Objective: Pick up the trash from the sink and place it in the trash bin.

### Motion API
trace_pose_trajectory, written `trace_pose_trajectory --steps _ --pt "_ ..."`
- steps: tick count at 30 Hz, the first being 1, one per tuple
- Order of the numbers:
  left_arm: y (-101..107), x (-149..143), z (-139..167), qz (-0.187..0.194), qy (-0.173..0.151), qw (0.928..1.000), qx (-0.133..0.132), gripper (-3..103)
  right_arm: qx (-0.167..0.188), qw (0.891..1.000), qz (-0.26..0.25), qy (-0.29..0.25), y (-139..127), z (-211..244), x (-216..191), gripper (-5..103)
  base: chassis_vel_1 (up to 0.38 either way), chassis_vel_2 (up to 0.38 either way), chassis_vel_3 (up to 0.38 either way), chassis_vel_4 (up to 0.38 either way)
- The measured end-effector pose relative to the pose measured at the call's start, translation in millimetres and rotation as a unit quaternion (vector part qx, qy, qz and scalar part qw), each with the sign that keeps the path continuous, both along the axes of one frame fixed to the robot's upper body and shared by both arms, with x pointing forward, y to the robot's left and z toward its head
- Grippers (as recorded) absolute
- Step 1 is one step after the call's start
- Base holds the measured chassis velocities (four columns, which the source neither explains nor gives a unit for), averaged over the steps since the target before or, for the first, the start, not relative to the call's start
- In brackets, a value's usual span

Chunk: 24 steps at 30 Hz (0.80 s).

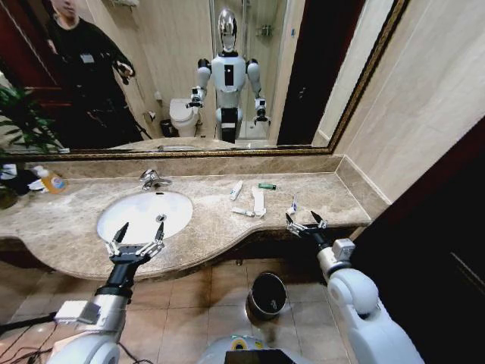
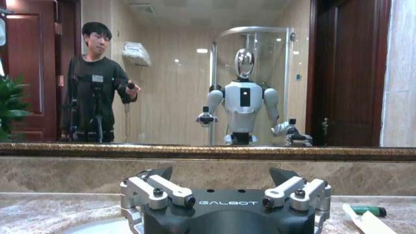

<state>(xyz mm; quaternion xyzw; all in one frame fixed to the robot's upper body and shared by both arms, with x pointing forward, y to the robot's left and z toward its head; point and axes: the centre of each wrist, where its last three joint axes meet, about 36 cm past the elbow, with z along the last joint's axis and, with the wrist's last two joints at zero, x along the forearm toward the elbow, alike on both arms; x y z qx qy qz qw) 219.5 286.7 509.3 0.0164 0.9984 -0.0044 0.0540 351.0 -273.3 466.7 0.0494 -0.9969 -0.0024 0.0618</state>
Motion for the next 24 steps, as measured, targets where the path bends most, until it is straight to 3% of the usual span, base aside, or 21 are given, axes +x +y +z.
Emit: trace_pose_trajectory --steps 24 --pt "0.0 0.0 0.0 0.0 0.0 1.0 0.0 100 -0.01 1.0 -0.028 -0.009 -14.8 -10.5 63.6 100 0.0 0.0 0.0 0.0"
